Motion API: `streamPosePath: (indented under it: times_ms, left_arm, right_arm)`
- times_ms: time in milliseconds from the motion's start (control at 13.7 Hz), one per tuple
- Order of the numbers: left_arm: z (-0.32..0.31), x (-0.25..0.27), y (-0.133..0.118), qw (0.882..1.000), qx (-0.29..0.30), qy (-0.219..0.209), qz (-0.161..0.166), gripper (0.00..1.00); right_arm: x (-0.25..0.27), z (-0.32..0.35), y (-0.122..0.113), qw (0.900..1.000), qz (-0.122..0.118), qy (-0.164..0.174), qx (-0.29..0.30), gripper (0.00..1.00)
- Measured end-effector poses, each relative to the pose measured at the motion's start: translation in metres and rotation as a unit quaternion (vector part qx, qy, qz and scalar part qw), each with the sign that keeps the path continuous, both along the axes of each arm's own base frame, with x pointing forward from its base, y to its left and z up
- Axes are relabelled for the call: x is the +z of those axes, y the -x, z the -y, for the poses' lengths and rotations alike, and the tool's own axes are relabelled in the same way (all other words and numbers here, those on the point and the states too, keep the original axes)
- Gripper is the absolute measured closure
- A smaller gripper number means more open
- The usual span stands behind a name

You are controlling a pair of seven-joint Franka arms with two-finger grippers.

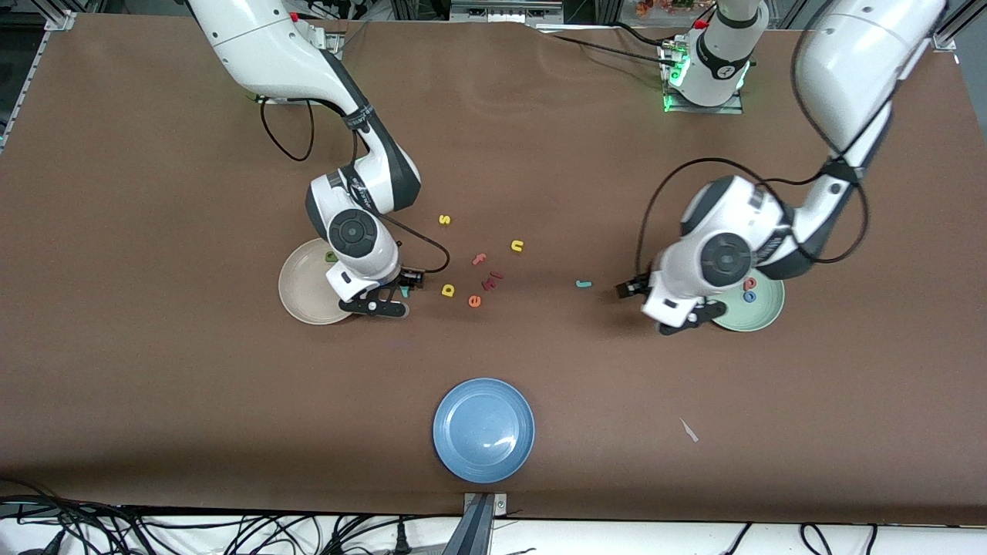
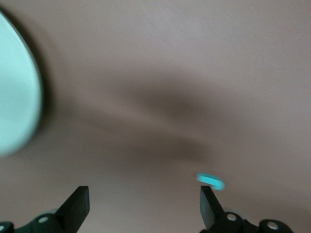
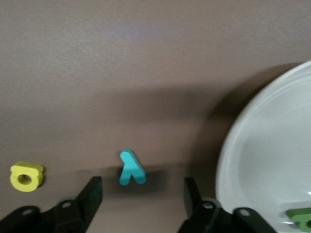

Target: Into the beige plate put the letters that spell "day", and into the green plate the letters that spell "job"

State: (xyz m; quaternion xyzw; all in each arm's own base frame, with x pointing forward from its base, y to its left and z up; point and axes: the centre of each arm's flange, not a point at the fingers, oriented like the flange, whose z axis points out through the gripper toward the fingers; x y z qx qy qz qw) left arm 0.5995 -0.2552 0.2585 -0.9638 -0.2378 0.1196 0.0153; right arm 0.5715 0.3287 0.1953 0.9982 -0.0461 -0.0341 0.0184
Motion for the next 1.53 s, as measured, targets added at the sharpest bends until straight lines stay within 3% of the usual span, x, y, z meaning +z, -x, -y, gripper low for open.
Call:
streamPosePath:
  times_ms: [73, 292, 510, 656, 729, 802, 875, 948, 1385, 1531]
  left_arm:
    - [0.021, -0.006, 0.001, 1.0, 0.029, 0.002, 0.005, 0.0]
    - [0.049, -0.031, -0.006, 0.993, 0.111, 0.025, 0.037, 0.03]
    - [0.045, -0.062, -0.006, 0.983, 0.182, -0.004, 0.03, 0.04]
    - [0.046, -0.072, -0.004, 0.974, 0.223, -0.021, 0.024, 0.07]
    - [0.047, -0.075, -0.003, 0.971, 0.238, -0.026, 0.021, 0.13]
    - [0.048, -0.078, -0.001, 0.968, 0.25, -0.03, 0.018, 0.22]
    - [0.05, -0.08, 0.001, 0.965, 0.259, -0.033, 0.016, 0.22]
    - [0.052, -0.082, 0.002, 0.964, 0.265, -0.035, 0.014, 0.3]
    - [0.06, -0.088, 0.009, 0.957, 0.286, -0.044, 0.008, 0.33]
    - [0.061, -0.087, 0.009, 0.957, 0.287, -0.044, 0.008, 0.51]
  right_arm:
    - [-0.003, -0.002, 0.001, 1.0, 0.0, -0.003, 0.0, 0.34]
    - [-0.013, -0.004, 0.004, 1.0, -0.004, -0.006, -0.002, 0.36]
    - [-0.018, -0.005, 0.002, 1.0, 0.001, -0.01, -0.003, 0.39]
    - [-0.018, -0.006, 0.002, 1.0, 0.004, -0.012, -0.004, 0.56]
    - [-0.018, -0.006, 0.002, 1.0, 0.004, -0.012, -0.004, 0.56]
    - [-0.018, -0.006, 0.002, 1.0, 0.004, -0.013, -0.004, 0.62]
    - [-0.017, -0.006, 0.002, 1.0, 0.004, -0.013, -0.004, 0.71]
    - [-0.017, -0.006, 0.002, 1.0, 0.004, -0.013, -0.004, 0.71]
    - [-0.009, 0.003, -0.007, 1.0, 0.006, -0.012, -0.011, 0.74]
    - [0.01, 0.02, -0.02, 1.0, 0.008, -0.013, -0.015, 0.74]
